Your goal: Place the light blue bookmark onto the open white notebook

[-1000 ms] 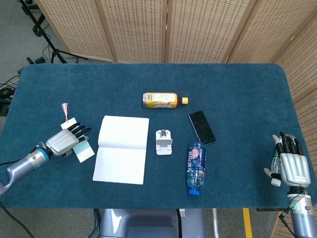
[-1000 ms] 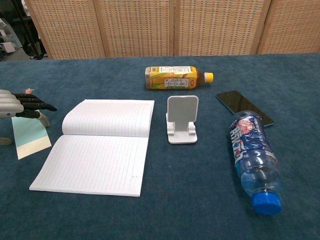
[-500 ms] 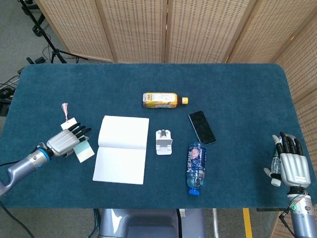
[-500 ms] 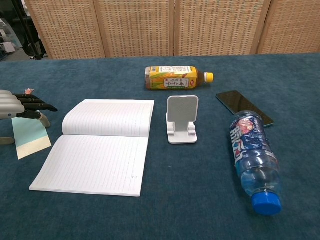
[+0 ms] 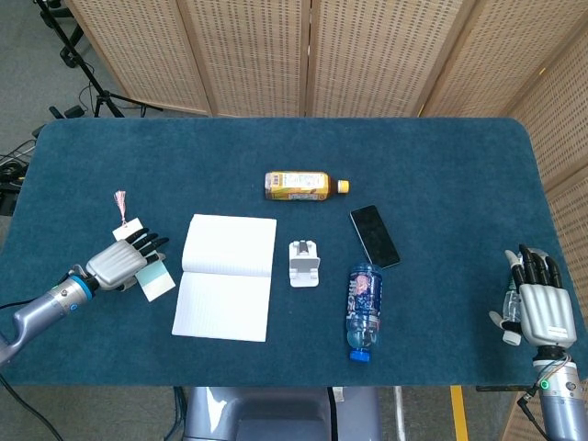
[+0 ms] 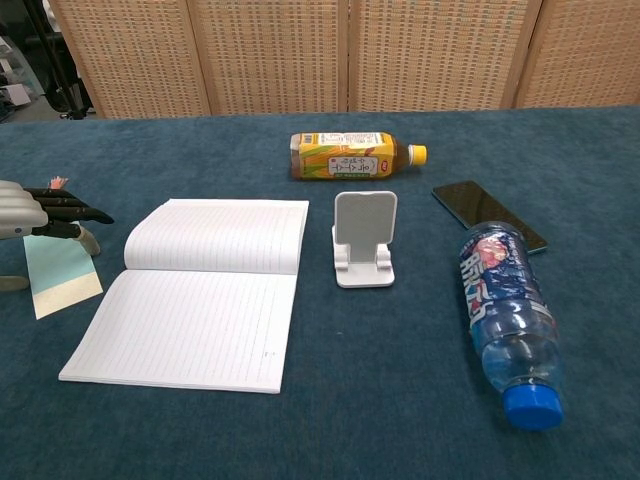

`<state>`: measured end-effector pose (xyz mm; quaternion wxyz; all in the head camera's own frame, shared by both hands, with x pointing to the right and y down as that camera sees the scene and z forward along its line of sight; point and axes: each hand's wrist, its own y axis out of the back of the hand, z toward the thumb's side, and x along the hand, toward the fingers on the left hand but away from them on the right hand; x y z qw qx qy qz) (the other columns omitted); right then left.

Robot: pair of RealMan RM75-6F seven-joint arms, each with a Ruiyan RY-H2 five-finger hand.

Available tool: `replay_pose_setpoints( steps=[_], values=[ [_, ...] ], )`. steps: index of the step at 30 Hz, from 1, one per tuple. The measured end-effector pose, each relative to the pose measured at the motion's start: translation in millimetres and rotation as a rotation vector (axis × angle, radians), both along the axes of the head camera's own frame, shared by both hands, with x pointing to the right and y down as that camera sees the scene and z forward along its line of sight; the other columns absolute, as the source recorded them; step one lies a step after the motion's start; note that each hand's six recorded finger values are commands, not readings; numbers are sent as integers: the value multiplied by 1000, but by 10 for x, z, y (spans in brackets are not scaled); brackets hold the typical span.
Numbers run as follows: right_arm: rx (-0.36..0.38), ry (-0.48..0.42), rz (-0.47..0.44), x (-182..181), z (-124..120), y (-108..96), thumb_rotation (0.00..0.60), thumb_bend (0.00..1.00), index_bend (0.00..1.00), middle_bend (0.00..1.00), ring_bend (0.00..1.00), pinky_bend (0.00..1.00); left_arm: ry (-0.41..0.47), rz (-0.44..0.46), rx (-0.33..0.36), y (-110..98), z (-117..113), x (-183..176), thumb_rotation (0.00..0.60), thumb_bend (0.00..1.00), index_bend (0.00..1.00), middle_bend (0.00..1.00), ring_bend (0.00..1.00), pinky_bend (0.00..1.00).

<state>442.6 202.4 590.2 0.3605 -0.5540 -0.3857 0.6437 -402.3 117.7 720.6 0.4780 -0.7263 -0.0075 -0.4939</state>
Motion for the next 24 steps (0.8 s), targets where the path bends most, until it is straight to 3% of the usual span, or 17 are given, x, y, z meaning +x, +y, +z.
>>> replay_pose_setpoints(
  steps=[24],
  values=[
    [0, -3, -4, -9, -2, 6, 600, 0, 0, 0, 0, 0, 6, -12, 34, -16, 5, 13, 600, 389, 305, 0, 0, 0]
  ],
)
